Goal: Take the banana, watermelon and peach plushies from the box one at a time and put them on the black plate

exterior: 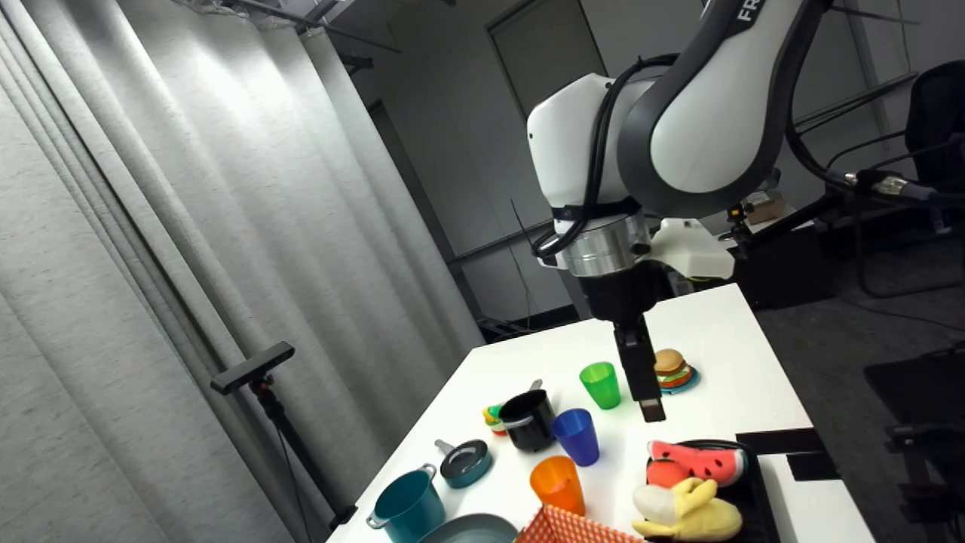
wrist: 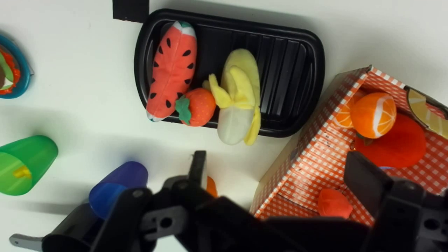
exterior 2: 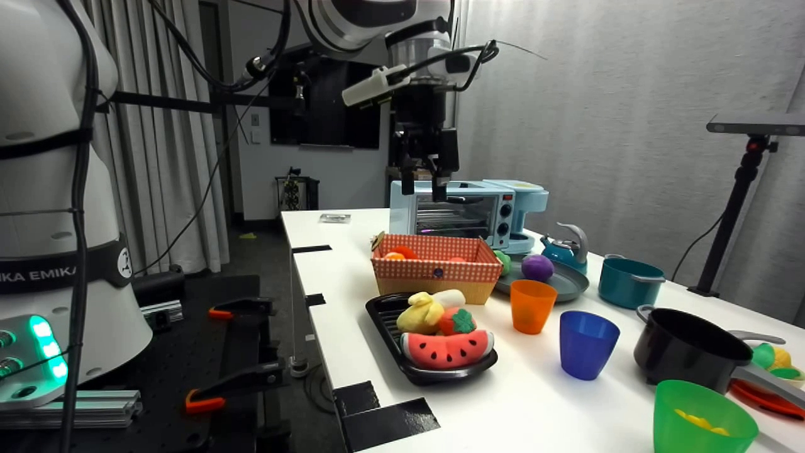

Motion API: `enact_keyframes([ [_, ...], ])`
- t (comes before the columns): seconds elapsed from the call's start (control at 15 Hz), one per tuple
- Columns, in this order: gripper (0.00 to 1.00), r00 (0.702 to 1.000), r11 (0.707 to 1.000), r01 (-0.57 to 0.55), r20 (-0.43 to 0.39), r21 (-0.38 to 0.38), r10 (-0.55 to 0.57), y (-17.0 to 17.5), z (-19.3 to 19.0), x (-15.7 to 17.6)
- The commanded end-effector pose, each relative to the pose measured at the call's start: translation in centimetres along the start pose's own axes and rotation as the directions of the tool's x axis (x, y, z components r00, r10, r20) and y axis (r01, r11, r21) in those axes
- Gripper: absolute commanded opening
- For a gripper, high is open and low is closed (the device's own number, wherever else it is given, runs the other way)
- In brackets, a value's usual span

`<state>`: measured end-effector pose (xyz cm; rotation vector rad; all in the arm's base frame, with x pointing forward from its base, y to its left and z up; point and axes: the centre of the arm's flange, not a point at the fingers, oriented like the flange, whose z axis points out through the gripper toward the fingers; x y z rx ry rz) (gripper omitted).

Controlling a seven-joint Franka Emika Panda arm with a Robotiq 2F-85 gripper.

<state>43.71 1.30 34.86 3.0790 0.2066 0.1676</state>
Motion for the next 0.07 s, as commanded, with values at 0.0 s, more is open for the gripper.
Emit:
enact_keyframes([
  [0.0,1.00,1.000,1.000,0.000,0.000,0.000,0.000,0.00,0.00,0.00],
])
